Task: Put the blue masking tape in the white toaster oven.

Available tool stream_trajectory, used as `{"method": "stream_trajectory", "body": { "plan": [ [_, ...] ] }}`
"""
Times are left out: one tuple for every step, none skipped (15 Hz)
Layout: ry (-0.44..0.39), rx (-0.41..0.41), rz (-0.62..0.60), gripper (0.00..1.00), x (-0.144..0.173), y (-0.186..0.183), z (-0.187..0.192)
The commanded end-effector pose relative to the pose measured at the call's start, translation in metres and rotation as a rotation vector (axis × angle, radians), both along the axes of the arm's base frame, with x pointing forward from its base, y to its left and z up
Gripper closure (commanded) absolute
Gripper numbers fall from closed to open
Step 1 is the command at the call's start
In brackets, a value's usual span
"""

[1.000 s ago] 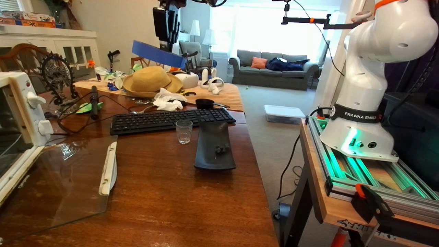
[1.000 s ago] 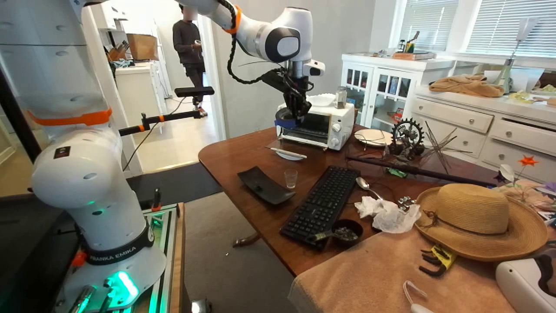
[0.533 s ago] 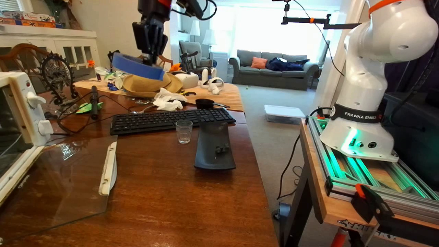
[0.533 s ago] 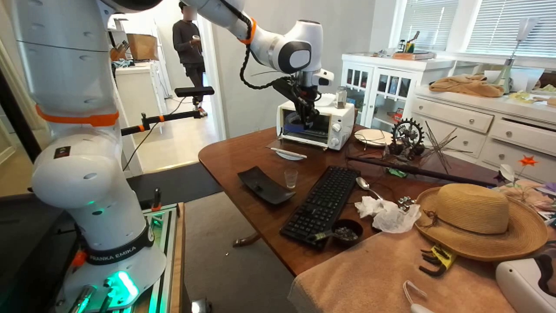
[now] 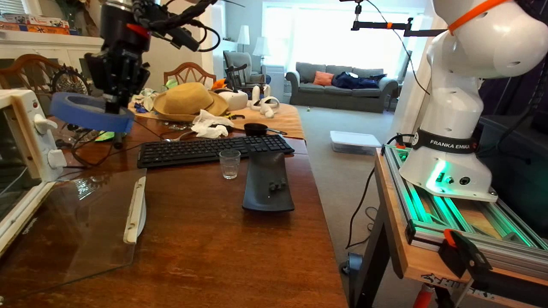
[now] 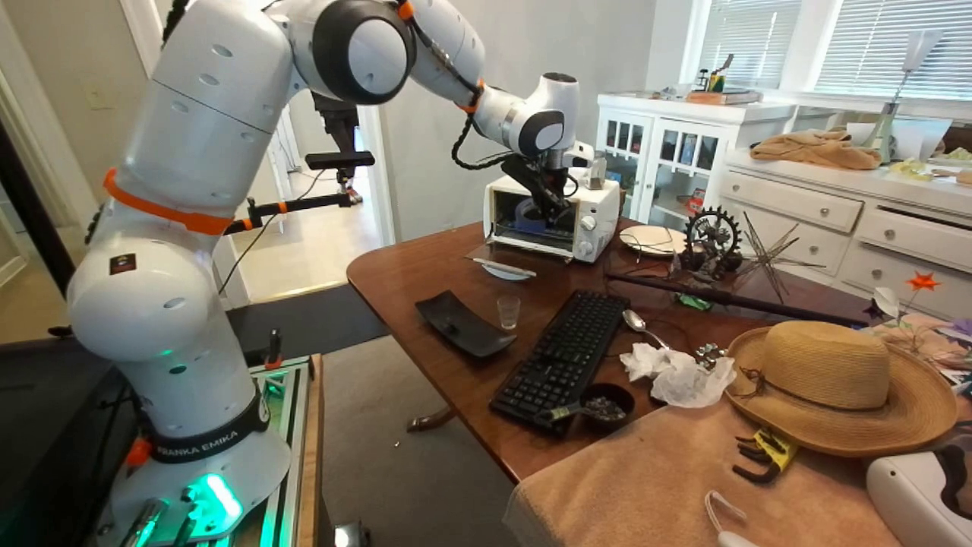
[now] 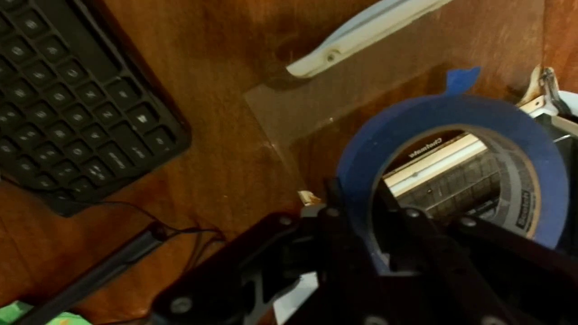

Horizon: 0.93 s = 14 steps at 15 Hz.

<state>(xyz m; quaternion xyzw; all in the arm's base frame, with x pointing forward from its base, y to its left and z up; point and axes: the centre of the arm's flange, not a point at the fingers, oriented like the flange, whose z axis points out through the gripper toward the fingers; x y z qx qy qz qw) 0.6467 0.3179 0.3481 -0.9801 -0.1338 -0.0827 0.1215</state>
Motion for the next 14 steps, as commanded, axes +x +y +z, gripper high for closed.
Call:
{"method": "stream_trajectory", "body": {
  "plan": [
    [0.002,0.029,0.105,0.95,0.035,0.057,-0.015],
    [0.004,0.046,0.124,0.95,0.033,0.06,-0.015],
    [-0.01,0.028,0.077,0.81,0.008,0.041,-0.013],
    [-0.01,0.036,0.093,0.81,0.01,0.049,-0.017],
    [-0.011,0.041,0.101,0.81,0.012,0.053,-0.019],
    [-0.012,0.042,0.106,0.81,0.014,0.054,-0.02],
    [-0.014,0.043,0.106,0.95,0.015,0.053,-0.02],
    [-0.022,0.034,0.094,0.95,0.017,0.056,-0.023],
    [-0.022,0.036,0.092,0.95,0.019,0.059,-0.028],
    [-0.029,0.041,0.092,0.95,0.019,0.063,-0.033],
    [-0.036,0.04,0.088,0.95,0.016,0.066,-0.036],
    [-0.051,0.039,0.078,0.95,0.013,0.069,-0.041],
    [-0.067,0.036,0.069,0.95,0.01,0.073,-0.045],
    [-0.092,0.042,0.067,0.95,0.01,0.078,-0.05]
  ]
}}
